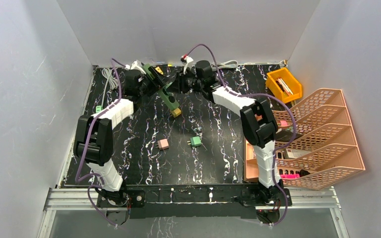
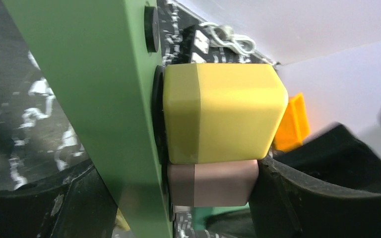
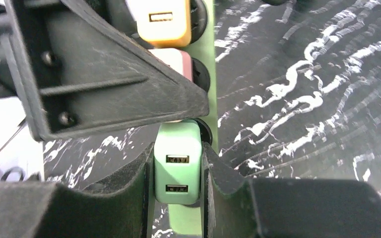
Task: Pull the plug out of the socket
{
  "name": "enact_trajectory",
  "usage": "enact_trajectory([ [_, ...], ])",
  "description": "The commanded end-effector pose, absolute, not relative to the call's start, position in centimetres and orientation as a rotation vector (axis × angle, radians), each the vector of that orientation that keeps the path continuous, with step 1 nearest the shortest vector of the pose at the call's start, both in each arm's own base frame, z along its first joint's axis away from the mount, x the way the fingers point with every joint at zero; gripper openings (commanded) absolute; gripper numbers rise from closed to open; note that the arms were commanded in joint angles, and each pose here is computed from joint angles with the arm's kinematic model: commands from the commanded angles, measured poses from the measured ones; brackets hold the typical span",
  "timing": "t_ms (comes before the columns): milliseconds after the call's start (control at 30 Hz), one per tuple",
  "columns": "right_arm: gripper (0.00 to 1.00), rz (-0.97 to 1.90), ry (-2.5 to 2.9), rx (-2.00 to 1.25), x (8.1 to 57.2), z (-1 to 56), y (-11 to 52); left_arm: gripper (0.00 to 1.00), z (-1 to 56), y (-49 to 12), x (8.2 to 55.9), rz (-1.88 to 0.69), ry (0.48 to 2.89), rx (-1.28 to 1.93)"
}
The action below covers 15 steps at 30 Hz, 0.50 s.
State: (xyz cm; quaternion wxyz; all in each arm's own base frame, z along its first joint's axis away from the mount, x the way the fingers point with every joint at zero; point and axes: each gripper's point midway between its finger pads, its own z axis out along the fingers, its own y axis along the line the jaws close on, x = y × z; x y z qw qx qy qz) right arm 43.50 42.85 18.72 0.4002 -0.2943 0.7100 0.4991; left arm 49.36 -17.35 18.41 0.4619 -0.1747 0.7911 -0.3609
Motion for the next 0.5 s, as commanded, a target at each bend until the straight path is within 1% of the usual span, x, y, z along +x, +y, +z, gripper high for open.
enact_trajectory([
  [0, 0.0, 0.901, 1.857, -0.462, 41.5, 25.6, 43.2, 0.0, 25.1, -12.3, 52.1, -0.735, 1.725, -0.447],
  [33, 0.0, 0.877, 1.847, -0.44, 41.2, 26.0, 42.8, 0.0, 25.1, -12.3, 52.1, -0.735, 1.723, -0.447],
  [67, 0.0, 0.92, 1.844, -0.47, 40.9, 26.3, 42.5, 0.0, 25.1, -12.3, 52.1, -0.735, 1.723, -0.446],
  [133, 0.0, 1.144, 1.801, -0.628, 40.5, 26.6, 41.1, 0.0, 25.1, -12.2, 52.2, -0.735, 1.722, -0.447],
  [167, 0.0, 1.274, 1.693, -0.741, 40.5, 27.2, 40.1, 0.0, 25.1, -12.3, 52.3, -0.732, 1.723, -0.445],
  [200, 0.0, 1.326, 1.575, -0.818, 40.7, 27.8, 39.2, 0.0, 25.2, -12.2, 52.3, -0.73, 1.721, -0.443],
  [233, 0.0, 1.327, 1.534, -0.834, 41.1, 28.2, 38.3, 0.0, 25.2, -12.1, 52.3, -0.724, 1.721, -0.443],
  [300, 0.0, 1.271, 1.668, -0.73, 41.0, 28.1, 37.0, 0.0, 25.6, -11.8, 52.2, -0.705, 1.713, -0.441],
  [367, 0.0, 1.188, 1.793, -0.624, 40.0, 26.9, 35.0, 0.0, 26.1, -11.2, 52.1, -0.688, 1.702, -0.442],
  [467, 0.0, 1.109, 1.845, -0.53, 38.4, 26.5, 30.9, 0.0, 26.9, -10.1, 52.0, -0.675, 1.679, -0.449],
])
